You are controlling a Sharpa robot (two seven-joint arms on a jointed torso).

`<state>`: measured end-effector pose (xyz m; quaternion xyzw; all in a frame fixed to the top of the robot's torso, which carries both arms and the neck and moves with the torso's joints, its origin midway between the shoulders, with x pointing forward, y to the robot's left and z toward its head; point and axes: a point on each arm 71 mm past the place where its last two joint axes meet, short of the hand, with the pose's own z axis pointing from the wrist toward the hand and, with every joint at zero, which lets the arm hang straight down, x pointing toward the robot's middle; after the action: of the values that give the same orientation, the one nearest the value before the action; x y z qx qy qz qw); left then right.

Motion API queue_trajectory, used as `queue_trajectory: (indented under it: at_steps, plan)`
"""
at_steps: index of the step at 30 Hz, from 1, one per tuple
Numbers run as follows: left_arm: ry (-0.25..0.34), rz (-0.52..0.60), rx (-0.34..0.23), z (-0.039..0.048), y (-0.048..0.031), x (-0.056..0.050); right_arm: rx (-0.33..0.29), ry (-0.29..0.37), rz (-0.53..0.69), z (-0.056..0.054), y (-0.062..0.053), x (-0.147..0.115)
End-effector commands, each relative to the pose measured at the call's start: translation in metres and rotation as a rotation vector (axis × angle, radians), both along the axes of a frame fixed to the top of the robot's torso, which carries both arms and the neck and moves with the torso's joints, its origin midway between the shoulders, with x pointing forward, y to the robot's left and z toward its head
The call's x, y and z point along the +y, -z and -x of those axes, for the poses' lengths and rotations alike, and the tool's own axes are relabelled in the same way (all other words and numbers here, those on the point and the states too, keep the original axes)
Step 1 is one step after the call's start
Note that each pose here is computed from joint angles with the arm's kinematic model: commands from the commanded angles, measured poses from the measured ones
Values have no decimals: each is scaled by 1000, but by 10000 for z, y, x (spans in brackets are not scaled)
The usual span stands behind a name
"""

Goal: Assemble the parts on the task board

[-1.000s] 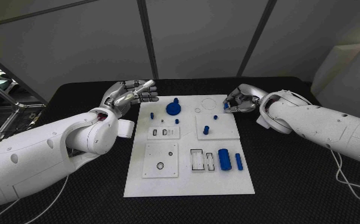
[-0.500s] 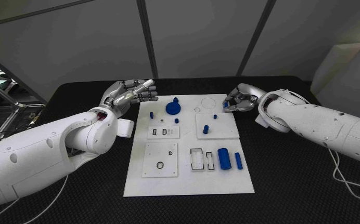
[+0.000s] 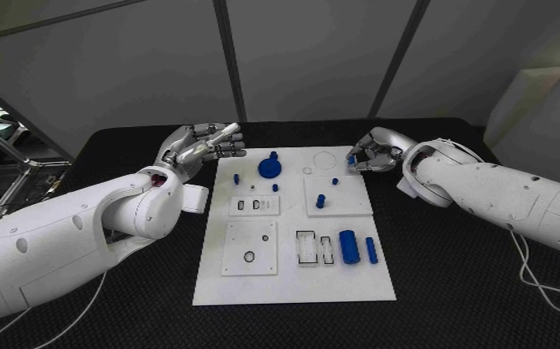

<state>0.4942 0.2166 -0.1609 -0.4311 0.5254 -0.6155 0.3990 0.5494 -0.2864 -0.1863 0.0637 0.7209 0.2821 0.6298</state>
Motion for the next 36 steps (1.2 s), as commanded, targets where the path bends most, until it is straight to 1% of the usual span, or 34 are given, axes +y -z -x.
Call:
queue_trajectory:
  at_steps: [1, 4, 5, 8, 13, 16, 20, 21, 24, 27, 36]
  plan:
    - [7, 1, -9, 0, -14, 0, -66, 16, -26, 48, -94, 67]
    - [5, 0, -9, -2, -13, 12, -73, 33, -46, 123, -146, 167]
    - [4, 0, -9, -3, -13, 18, -72, 37, -52, 172, -173, 248]
    - [3, -2, -8, -4, -12, 26, -74, 29, -55, 249, -212, 426]
    - [4, -3, -3, -4, -10, 30, -74, -14, -51, 347, -251, 860]
    - [5, -3, -2, -6, -9, 25, -74, -40, -46, 383, -262, 1057]
    - [6, -2, -1, -14, -7, 13, -74, -96, -32, 443, -270, 1405]
    - [7, -2, -1, -16, -6, 11, -73, -107, -27, 456, -265, 1468]
    - [8, -2, -1, -21, -6, -1, -67, -144, 6, 531, -188, 1659]
    - [10, -1, 0, -25, -6, -10, -61, -163, 41, 573, -130, 1805]
    - [10, -1, 0, -36, -2, -20, -34, -184, 87, 632, -2, 2022]
